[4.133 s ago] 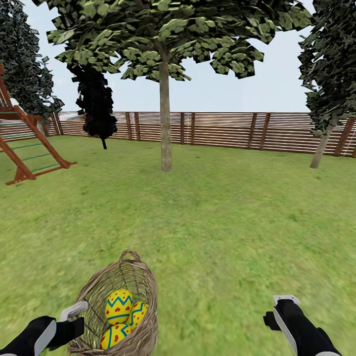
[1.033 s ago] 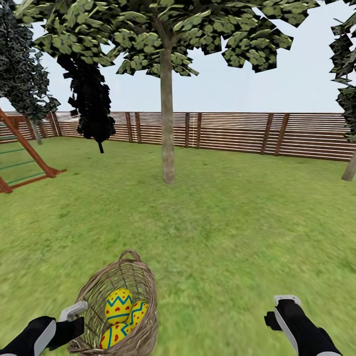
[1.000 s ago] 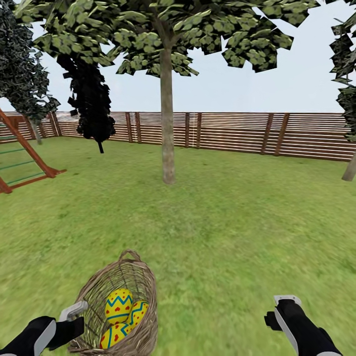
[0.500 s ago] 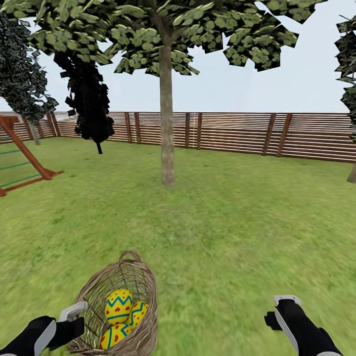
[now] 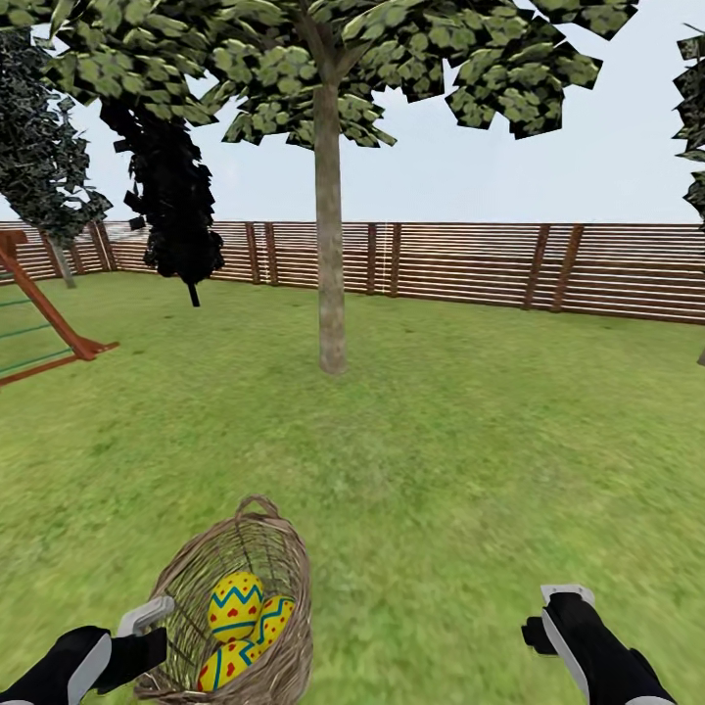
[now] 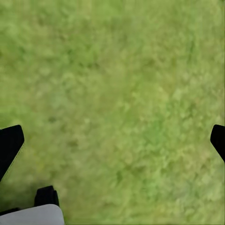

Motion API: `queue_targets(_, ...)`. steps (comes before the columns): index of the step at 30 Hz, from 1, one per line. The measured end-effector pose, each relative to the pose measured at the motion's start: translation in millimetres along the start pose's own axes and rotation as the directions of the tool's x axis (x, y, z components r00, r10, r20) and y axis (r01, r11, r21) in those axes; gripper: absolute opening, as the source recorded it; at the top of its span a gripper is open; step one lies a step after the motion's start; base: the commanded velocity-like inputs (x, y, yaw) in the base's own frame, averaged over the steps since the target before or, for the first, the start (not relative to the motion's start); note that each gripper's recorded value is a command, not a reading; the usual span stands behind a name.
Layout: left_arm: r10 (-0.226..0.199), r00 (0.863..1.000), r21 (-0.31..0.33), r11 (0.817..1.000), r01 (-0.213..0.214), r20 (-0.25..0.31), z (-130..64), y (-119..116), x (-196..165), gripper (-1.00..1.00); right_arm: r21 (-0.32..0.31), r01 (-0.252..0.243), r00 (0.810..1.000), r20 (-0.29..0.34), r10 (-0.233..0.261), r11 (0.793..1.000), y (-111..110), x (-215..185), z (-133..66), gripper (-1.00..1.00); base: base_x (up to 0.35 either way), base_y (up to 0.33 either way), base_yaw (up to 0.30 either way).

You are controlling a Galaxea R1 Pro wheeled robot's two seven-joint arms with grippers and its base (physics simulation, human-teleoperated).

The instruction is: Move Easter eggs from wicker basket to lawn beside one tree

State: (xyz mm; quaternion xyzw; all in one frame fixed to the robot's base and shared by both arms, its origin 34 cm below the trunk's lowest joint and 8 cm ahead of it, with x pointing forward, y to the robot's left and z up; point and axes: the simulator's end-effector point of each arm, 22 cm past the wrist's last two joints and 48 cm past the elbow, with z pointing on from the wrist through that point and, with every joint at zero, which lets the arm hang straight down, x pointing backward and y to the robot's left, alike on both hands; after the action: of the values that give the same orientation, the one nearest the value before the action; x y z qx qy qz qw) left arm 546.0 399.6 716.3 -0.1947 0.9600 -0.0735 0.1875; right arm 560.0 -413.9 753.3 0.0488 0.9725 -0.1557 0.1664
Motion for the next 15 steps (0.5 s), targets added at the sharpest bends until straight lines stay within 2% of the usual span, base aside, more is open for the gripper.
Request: queue_targets(15, -0.001, 1.0, 0.0, 1.0, 0.001, 0.002, -0.1, 0.0, -0.5, -1.0, -0.001, 0.0, 1.0, 0.0, 0.0, 1.0, 1.1, 0.0, -0.1, 1.0, 0.329, 0.0, 0.0)
